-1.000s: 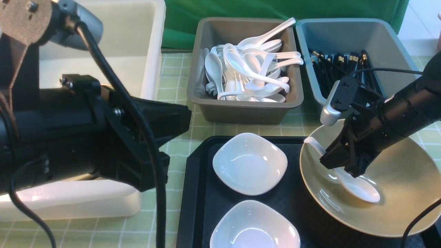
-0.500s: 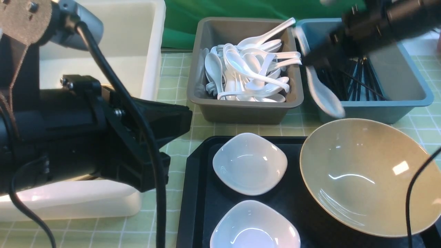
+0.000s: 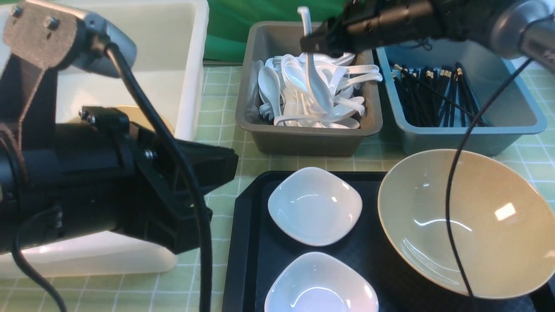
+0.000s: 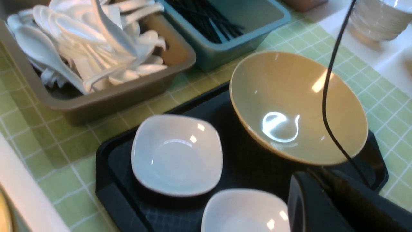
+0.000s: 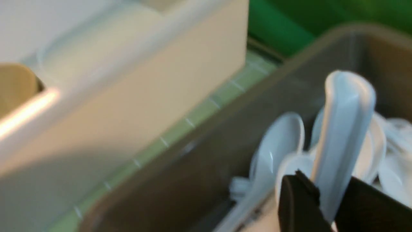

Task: On green table put chopsticks spoon bowls plates into blue grey white boxes.
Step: 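Place the white spoon into the bin of spoons with the right gripper, then grasp the large bowl on the tray by its rim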

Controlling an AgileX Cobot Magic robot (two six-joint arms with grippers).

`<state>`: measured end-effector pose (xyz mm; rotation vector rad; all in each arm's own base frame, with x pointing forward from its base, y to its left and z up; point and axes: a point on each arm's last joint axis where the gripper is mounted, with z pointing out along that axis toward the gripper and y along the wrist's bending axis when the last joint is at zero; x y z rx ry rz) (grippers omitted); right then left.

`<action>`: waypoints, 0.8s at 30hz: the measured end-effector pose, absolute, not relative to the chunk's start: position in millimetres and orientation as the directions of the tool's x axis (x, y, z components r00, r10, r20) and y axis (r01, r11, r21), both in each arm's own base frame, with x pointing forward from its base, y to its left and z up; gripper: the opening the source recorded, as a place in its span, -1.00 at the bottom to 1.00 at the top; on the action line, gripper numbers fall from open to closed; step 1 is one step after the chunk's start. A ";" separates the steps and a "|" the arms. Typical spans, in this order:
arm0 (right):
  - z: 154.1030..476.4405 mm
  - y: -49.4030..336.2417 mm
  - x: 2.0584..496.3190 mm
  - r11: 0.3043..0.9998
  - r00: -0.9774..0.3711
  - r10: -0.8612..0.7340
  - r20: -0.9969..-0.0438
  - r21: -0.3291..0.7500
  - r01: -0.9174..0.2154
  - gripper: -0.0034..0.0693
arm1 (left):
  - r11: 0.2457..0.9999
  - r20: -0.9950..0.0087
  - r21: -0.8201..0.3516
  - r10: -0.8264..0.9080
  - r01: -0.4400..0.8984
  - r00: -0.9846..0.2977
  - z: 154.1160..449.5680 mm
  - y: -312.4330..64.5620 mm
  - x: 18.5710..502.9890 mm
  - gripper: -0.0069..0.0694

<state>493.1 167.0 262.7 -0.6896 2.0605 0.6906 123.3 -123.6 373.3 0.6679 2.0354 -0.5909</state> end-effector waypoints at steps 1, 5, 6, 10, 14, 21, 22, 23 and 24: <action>260.1 165.5 492.3 0.704 -0.513 -0.248 -0.822 0.211 -0.678 -0.29 | 0.743 -0.850 -0.154 0.237 0.652 -0.470 372.3 -123.3 122.9 -0.82; 265.5 158.2 484.3 0.710 -0.543 -0.323 -0.775 0.181 -0.681 0.10 | 0.748 -0.807 -0.153 0.283 0.646 -0.519 366.2 -120.9 119.7 -0.82; 267.2 157.7 482.8 0.710 -0.544 -0.327 -0.773 0.179 -0.681 0.10 | 0.748 -0.805 -0.153 0.285 0.646 -0.521 365.9 -120.8 119.5 -0.82; 298.7 150.1 459.5 0.706 -0.526 -0.339 -0.780 0.158 -0.690 0.33 | 0.751 -0.792 -0.145 0.302 0.644 -0.531 364.1 -119.7 118.8 -0.82; 340.6 139.0 411.1 0.691 -0.503 -0.350 -0.790 0.145 -0.708 0.37 | 0.751 -0.799 -0.142 0.298 0.645 -0.523 363.7 -122.5 122.2 -0.82; 396.0 113.9 308.4 0.672 -0.449 -0.412 -0.793 0.068 -0.737 0.38 | 0.758 -0.755 -0.145 0.331 0.636 -0.566 348.4 -138.3 138.1 -0.82; 406.2 109.4 291.7 0.678 -0.432 -0.410 -0.804 0.049 -0.734 0.38 | 0.759 -0.742 -0.151 0.336 0.633 -0.580 344.7 -141.7 140.9 -0.82; 412.1 105.3 278.3 0.686 -0.426 -0.408 -0.807 0.037 -0.726 0.38 | 0.760 -0.731 -0.159 0.339 0.631 -0.592 341.6 -144.6 143.2 -0.82; 411.6 104.0 274.9 0.690 -0.431 -0.409 -0.804 0.036 -0.722 0.38 | 0.760 -0.725 -0.163 0.340 0.629 -0.598 340.0 -146.0 144.3 -0.82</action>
